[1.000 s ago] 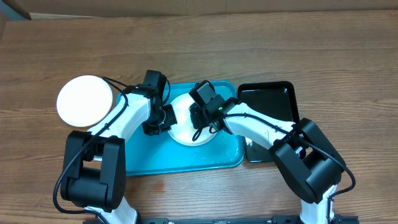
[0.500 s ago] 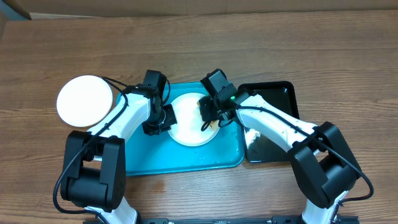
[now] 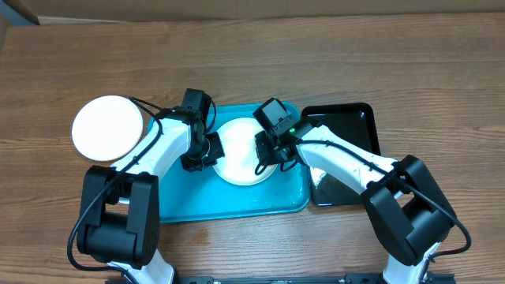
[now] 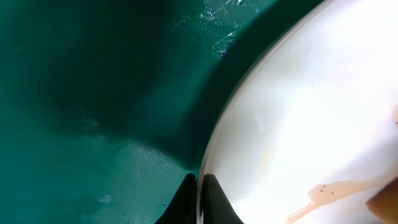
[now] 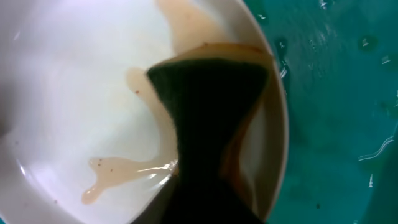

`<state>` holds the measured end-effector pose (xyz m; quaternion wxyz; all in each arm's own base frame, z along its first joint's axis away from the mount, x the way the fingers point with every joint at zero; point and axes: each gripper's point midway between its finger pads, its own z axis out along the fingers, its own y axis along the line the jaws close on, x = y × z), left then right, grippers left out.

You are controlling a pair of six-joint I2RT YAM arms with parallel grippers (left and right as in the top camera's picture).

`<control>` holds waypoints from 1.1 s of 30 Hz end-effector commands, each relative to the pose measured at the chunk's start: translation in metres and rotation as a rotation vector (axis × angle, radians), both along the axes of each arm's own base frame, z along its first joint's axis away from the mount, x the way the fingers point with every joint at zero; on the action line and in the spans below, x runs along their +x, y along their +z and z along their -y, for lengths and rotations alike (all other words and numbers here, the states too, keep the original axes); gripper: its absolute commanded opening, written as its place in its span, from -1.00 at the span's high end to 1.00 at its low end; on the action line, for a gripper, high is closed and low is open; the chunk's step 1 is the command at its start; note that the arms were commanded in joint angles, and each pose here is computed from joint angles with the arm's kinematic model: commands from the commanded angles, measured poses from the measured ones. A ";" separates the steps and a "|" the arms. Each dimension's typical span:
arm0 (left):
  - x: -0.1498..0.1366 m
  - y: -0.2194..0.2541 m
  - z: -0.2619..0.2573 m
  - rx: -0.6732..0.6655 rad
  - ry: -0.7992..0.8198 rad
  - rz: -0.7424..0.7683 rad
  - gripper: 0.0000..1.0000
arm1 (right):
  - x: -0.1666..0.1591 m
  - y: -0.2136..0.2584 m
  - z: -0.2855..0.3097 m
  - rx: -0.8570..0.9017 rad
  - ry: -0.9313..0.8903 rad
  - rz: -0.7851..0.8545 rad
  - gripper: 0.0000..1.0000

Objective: Clean dirty plates on tray and stack at the side
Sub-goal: 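Scrub the white plate with the sponge while left gripper holds rim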

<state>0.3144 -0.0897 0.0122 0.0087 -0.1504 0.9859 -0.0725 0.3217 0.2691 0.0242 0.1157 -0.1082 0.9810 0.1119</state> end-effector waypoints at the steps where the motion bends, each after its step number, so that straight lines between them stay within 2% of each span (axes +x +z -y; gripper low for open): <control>1: 0.002 0.002 -0.003 0.031 -0.020 0.017 0.91 | -0.006 -0.008 0.008 -0.063 -0.030 -0.009 0.85; 3: 0.002 0.002 -0.003 0.031 -0.020 0.017 0.91 | -0.008 -0.010 0.019 -0.121 -0.065 -0.003 0.92; 7: 0.003 0.002 -0.003 0.031 -0.020 0.018 0.92 | -0.009 -0.012 0.028 -0.192 -0.072 0.015 0.92; 14: 0.003 0.002 -0.003 0.031 -0.020 0.019 0.92 | -0.015 -0.023 0.023 -0.150 -0.164 -0.047 0.92; 21: 0.004 0.002 -0.003 0.030 -0.020 0.025 0.92 | -0.027 -0.051 -0.013 0.003 -0.115 -0.175 0.92; 27: 0.004 0.002 -0.003 0.030 -0.020 0.025 0.92 | -0.027 -0.036 -0.054 0.204 -0.001 -0.191 0.92; 33: 0.004 0.002 -0.003 0.030 -0.020 0.025 0.92 | -0.015 -0.023 -0.066 0.273 0.046 -0.142 0.92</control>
